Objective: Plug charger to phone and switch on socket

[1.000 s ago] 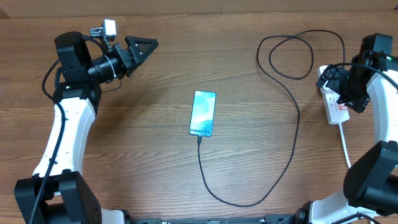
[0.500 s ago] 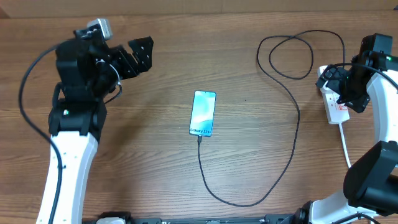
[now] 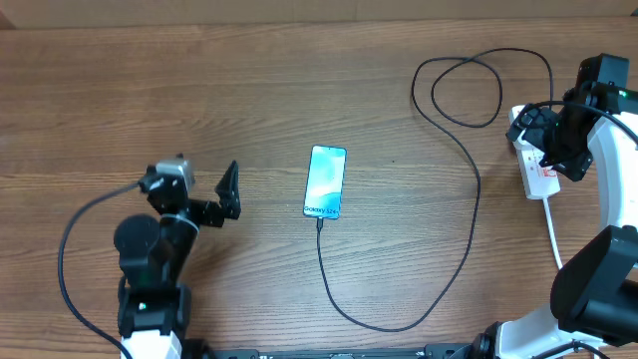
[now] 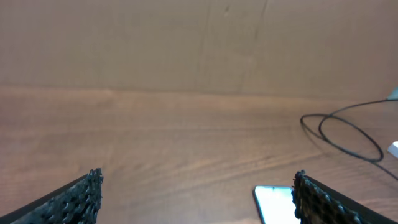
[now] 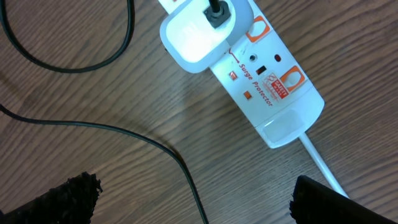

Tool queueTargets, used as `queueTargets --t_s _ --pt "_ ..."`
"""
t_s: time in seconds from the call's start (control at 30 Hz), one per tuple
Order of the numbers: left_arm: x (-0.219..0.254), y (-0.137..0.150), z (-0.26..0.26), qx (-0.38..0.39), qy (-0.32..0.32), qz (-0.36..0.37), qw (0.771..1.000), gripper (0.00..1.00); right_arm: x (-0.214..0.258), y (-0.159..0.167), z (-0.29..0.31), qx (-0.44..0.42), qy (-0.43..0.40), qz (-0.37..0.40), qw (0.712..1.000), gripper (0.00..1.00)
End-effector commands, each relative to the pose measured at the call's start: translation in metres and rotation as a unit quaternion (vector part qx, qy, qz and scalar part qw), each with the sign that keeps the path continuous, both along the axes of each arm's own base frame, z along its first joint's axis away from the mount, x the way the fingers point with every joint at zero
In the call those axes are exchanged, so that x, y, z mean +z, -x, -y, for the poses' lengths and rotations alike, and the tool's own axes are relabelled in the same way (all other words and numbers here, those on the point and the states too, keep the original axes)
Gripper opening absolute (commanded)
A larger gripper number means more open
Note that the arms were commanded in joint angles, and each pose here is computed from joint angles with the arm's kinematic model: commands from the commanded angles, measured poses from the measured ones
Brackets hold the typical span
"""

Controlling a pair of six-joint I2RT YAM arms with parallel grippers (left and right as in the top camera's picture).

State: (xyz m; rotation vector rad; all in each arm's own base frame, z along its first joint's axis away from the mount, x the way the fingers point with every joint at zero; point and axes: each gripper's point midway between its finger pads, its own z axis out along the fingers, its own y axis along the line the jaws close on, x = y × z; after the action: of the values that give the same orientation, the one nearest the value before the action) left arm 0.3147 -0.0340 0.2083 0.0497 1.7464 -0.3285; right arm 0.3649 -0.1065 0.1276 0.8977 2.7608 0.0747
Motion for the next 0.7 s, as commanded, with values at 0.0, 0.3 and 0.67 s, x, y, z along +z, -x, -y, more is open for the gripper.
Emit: queueTargets --t_s 0.0,0.3,0.67 --pt "-0.02 0.019 -0.002 0.007 0.008 0.003 1.0 1.0 -0.002 0.0 0.001 -0.002 0.0 -0.002 1.0 1.0" --pt "-0.067 0.048 -0.005 0.021 0.007 0.01 1.0 1.0 -0.002 0.0 0.001 -0.002 0.0 -0.002 1.0 1.0" --pt "-0.048 0.068 -0.04 0.118 0.001 0.054 0.992 1.0 -0.002 0.0 0.001 -0.002 0.0 -0.002 1.0 1.0"
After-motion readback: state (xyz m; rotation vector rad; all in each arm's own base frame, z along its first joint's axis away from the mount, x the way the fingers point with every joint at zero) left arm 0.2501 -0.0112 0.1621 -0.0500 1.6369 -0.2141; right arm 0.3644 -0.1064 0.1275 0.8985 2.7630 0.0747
